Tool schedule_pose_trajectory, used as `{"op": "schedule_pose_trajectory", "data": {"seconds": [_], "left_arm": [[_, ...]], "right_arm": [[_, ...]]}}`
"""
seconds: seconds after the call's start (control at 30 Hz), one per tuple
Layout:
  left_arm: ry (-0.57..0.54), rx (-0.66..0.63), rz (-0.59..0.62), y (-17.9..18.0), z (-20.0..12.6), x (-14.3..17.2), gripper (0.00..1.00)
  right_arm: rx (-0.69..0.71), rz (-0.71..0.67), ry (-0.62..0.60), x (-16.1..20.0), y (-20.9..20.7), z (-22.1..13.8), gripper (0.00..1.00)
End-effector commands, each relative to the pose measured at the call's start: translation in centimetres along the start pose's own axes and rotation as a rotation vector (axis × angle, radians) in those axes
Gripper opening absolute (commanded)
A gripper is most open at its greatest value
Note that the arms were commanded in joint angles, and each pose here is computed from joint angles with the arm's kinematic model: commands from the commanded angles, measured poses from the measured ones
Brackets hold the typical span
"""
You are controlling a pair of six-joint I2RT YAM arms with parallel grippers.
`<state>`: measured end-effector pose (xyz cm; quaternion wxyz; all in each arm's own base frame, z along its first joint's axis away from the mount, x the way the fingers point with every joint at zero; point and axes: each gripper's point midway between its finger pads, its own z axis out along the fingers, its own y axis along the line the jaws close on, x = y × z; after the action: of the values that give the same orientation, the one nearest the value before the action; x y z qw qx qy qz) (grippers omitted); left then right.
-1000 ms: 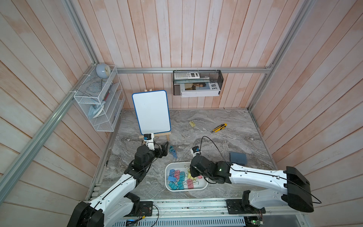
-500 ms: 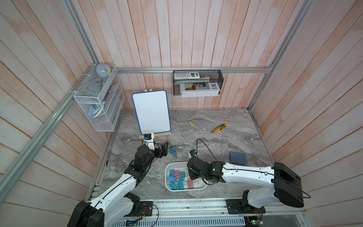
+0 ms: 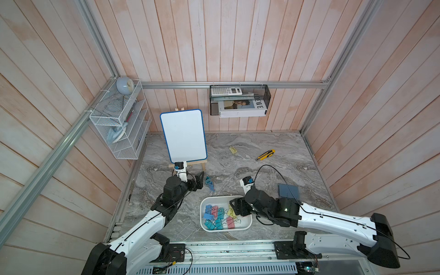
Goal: Put the binder clips in the storage box
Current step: Place the binder clip in the storage box, then pick up the binder clip at the center of the board.
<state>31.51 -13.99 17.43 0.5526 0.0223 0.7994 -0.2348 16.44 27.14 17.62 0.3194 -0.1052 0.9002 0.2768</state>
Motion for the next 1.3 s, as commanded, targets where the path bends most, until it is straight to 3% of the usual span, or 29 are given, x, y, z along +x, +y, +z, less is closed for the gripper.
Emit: {"op": "schedule_pose_trajectory", "data": {"seconds": [0.0, 0.17, 0.37, 0.73, 1.1, 1.27], "left_arm": [[-0.021, 0.024, 0.001, -0.6, 0.0, -0.8, 1.00], [-0.023, 0.039, -0.012, -0.9, 0.0, -0.8, 1.00], [-0.018, 0.050, -0.023, -1.0, 0.3, -0.6, 1.00], [-0.002, 0.053, -0.032, -0.8, 0.8, 0.1, 1.00], [-0.007, 0.052, -0.029, -0.8, 0.4, -0.1, 1.00], [-0.003, 0.031, -0.018, -0.5, 0.5, 0.1, 1.00]], "right_arm": [[0.015, 0.059, -0.123, -4.0, -1.8, -0.8, 0.79], [0.058, 0.168, -0.170, -10.1, -6.3, 1.3, 0.79], [0.183, 0.178, -0.104, -15.4, -11.8, 8.0, 0.74], [0.553, -0.315, 0.070, -21.4, -15.9, 18.4, 0.71], [0.711, -0.573, 0.185, -23.0, -16.2, 25.8, 0.64], [0.841, -0.656, 0.212, -23.4, -17.4, 27.6, 0.51]]}}
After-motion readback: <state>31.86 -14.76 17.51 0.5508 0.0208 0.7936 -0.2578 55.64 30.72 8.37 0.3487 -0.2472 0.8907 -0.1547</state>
